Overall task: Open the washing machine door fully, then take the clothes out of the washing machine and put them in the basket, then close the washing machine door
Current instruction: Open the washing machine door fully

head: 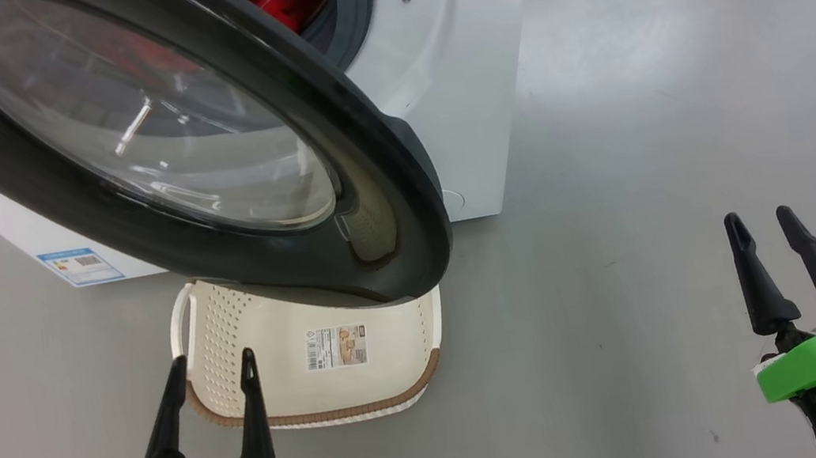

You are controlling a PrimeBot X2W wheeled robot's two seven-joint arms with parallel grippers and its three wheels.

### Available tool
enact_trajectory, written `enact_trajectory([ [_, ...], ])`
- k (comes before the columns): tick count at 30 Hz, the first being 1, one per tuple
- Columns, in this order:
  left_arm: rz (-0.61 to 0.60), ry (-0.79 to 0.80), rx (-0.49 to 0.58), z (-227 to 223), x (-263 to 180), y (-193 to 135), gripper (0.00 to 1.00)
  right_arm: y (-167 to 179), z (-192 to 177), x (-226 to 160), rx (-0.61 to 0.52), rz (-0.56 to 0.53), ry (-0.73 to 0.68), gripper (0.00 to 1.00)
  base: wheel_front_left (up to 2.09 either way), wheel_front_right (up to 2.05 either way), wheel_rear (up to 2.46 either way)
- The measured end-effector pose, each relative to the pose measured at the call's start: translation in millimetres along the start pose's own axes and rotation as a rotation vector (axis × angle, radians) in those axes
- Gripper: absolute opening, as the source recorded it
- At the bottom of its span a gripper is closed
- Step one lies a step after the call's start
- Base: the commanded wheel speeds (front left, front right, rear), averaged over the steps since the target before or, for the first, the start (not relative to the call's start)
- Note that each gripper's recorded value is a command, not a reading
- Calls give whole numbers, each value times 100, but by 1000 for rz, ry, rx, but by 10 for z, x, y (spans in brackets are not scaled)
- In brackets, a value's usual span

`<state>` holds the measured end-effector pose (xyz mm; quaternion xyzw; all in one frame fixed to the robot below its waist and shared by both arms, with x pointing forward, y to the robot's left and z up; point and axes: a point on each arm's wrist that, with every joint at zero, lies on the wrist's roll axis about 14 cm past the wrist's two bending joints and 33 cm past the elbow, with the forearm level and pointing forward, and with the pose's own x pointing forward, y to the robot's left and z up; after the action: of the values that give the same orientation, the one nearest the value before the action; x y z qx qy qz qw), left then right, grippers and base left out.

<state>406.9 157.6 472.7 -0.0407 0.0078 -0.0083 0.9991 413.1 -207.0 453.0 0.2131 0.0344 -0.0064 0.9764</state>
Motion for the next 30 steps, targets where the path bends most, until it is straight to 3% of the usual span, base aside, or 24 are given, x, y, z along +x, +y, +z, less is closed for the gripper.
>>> enact_trajectory([
  [25, 0, -1, 7, 2, -12, 1, 100, 94, -172, -132, -23, -1, 27, 100, 0, 0, 0],
  [28, -3, -3, 8, 12, -16, -8, 100, 171, -183, -118, 18, 14, 26, 0, 0, 0, 0],
  [30, -6, -6, 8, 22, -18, -24, 100, 202, -148, -91, 44, 20, 13, 0, 0, 0, 0],
])
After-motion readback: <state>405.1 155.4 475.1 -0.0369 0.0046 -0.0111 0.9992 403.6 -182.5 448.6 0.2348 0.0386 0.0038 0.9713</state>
